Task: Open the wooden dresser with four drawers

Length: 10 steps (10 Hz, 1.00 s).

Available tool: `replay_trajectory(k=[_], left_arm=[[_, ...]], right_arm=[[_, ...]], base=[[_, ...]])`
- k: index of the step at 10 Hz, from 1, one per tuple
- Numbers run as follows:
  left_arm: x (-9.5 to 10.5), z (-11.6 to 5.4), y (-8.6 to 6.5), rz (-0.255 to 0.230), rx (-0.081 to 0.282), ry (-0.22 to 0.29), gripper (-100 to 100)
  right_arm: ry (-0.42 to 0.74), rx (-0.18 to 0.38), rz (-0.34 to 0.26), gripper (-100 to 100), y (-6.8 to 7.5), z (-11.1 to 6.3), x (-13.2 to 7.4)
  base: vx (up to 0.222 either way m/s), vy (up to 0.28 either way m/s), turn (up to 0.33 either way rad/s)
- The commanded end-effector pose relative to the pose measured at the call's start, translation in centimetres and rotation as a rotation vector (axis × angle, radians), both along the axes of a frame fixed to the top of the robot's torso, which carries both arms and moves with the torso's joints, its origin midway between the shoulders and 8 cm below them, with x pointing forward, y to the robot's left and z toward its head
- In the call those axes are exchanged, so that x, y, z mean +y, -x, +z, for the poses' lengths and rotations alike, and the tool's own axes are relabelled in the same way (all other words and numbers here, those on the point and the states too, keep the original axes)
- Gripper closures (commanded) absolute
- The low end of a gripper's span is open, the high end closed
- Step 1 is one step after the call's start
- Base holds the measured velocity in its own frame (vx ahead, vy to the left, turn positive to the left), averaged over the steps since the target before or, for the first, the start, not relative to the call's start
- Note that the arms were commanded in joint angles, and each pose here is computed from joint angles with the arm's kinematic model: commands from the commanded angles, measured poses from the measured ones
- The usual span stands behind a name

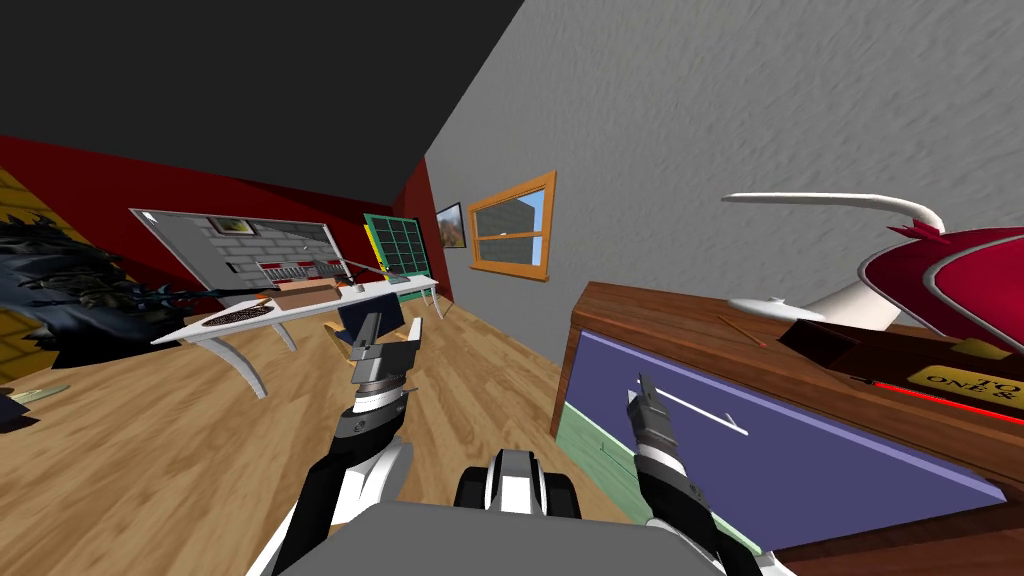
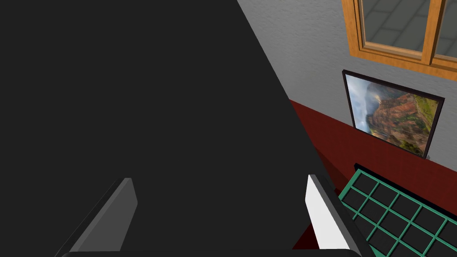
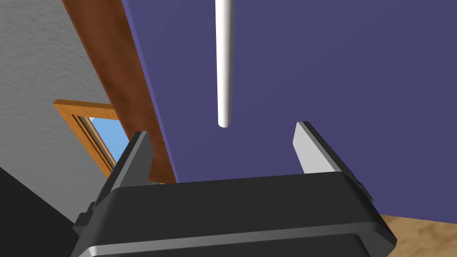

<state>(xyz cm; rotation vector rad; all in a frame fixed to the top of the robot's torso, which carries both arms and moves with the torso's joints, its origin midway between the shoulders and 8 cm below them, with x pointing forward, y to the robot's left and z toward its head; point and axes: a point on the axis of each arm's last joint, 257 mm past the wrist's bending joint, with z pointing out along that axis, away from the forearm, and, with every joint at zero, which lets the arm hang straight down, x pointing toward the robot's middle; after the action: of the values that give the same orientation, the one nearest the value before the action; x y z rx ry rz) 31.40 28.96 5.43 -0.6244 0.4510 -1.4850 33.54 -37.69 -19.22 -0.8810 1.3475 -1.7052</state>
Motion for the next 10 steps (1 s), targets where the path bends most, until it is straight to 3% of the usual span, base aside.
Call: replay_trajectory(k=[1,6,9,10], left_arm=[[0.0,0.0,0.0,0.000,0.000,0.000,0],[0.0,0.0,0.0,0.000,0.000,0.000,0],[0.0,0.0,0.0,0.000,0.000,0.000,0],[0.0,0.0,0.0,0.000,0.000,0.000,0]], right_arm=[[0.141,0.087,0.060,-100,-1.1,-0.6,2.0],[0.340,0.147,0.049,-100,-1.3,-0.1,2.8],[0.322,0.138,0.057,-100,-1.0,0.7,2.5],[0.319,0.138,0.056,100,-1.2,0.2,2.6]], base=[[-0.001,0.005,0.000],[0.000,0.000,0.000],[0.086,-0.011,-0.028],[-0.038,0.011,0.045]])
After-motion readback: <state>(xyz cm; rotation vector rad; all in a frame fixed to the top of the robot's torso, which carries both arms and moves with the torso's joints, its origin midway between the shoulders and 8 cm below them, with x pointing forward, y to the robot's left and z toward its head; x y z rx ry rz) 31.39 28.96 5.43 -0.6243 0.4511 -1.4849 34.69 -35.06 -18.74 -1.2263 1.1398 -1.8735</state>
